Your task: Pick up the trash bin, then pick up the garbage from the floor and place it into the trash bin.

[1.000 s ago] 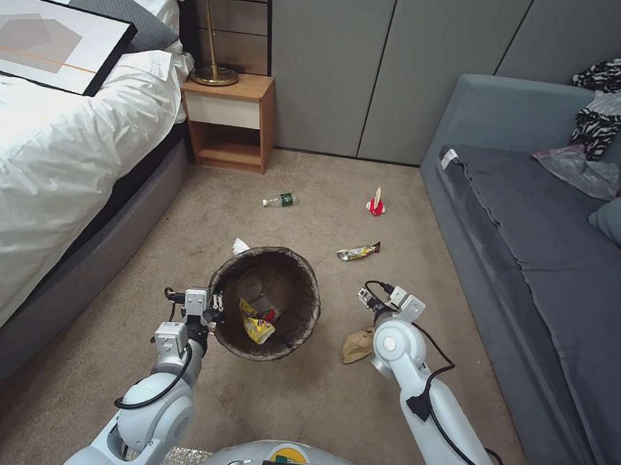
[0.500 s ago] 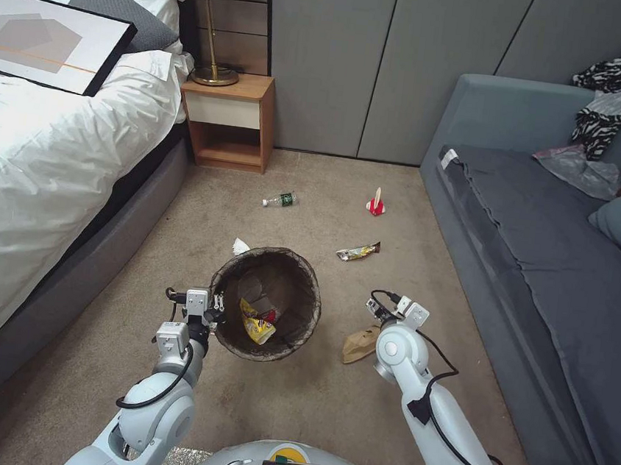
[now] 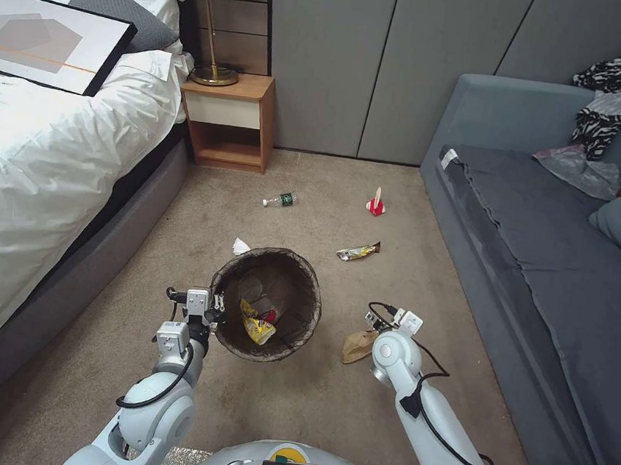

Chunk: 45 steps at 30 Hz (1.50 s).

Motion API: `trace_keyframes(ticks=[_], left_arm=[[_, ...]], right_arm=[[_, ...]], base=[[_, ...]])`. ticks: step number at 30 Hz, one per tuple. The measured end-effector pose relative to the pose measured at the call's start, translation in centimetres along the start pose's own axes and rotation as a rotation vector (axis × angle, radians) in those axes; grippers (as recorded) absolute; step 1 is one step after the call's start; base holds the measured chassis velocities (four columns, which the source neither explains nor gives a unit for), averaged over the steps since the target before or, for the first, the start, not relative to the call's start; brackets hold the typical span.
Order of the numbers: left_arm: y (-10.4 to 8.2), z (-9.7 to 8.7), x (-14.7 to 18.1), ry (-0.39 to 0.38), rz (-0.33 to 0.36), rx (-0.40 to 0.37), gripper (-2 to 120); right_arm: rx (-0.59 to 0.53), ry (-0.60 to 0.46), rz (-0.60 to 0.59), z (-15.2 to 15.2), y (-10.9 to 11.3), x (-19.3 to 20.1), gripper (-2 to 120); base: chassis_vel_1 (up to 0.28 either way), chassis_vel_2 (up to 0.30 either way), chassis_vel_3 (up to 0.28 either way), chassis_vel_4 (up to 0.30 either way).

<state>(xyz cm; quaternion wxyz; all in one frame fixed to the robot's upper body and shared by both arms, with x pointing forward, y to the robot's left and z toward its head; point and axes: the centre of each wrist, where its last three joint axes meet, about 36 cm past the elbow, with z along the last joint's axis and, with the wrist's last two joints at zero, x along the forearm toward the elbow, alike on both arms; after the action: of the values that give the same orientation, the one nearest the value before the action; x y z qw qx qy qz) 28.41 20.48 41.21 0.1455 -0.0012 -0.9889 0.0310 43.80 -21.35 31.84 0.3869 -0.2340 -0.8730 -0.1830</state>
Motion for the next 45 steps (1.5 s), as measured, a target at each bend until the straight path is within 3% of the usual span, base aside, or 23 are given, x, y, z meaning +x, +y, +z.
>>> trace_keyframes(ticks=[15,24,25,28,29,32,40,44,45], left_arm=[[0.0,-0.1,0.0,-0.002,-0.002,0.002,2],[0.1,-0.1,0.0,-0.003,-0.004,0.003,2],[0.1,-0.1,0.0,-0.004,-0.004,0.004,2],[0.1,-0.1,0.0,-0.004,-0.004,0.004,2],[0.1,-0.1,0.0,-0.004,-0.004,0.005,2],[0.0,-0.1,0.0,-0.004,-0.005,0.006,2],[0.0,-0.2,0.0,-0.008,-0.004,0.006,2],[0.0,-0.2,0.0,-0.009,-0.004,0.006,2],[0.0,-0.2,0.0,-0.009,-0.004,0.006,2]], right_arm=[[-0.001,0.046,0.018,1.4,0.0,-2.0,100],[0.001,0.049,0.018,1.6,0.0,-2.1,92],[0.005,0.049,0.016,1.7,0.1,-2.1,71],[0.006,0.051,0.015,1.8,0.1,-2.1,65],[0.008,0.053,0.014,1.9,0.1,-2.2,57],[0.014,0.062,0.009,2.0,0.2,-2.3,47],[0.020,0.108,0.000,2.2,0.4,-3.0,32],[0.025,0.117,0.002,2.4,0.3,-3.5,13],[0.025,0.117,0.002,2.4,0.3,-3.5,13]], base=[[0.000,0.000,0.000,0.000],[0.000,0.000,0.000,0.000],[0.000,0.000,0.000,0.000],[0.000,0.000,0.000,0.000],[0.000,0.000,0.000,0.000],[0.000,0.000,0.000,0.000],[0.000,0.000,0.000,0.000],[0.000,0.000,0.000,0.000],[0.000,0.000,0.000,0.000]])
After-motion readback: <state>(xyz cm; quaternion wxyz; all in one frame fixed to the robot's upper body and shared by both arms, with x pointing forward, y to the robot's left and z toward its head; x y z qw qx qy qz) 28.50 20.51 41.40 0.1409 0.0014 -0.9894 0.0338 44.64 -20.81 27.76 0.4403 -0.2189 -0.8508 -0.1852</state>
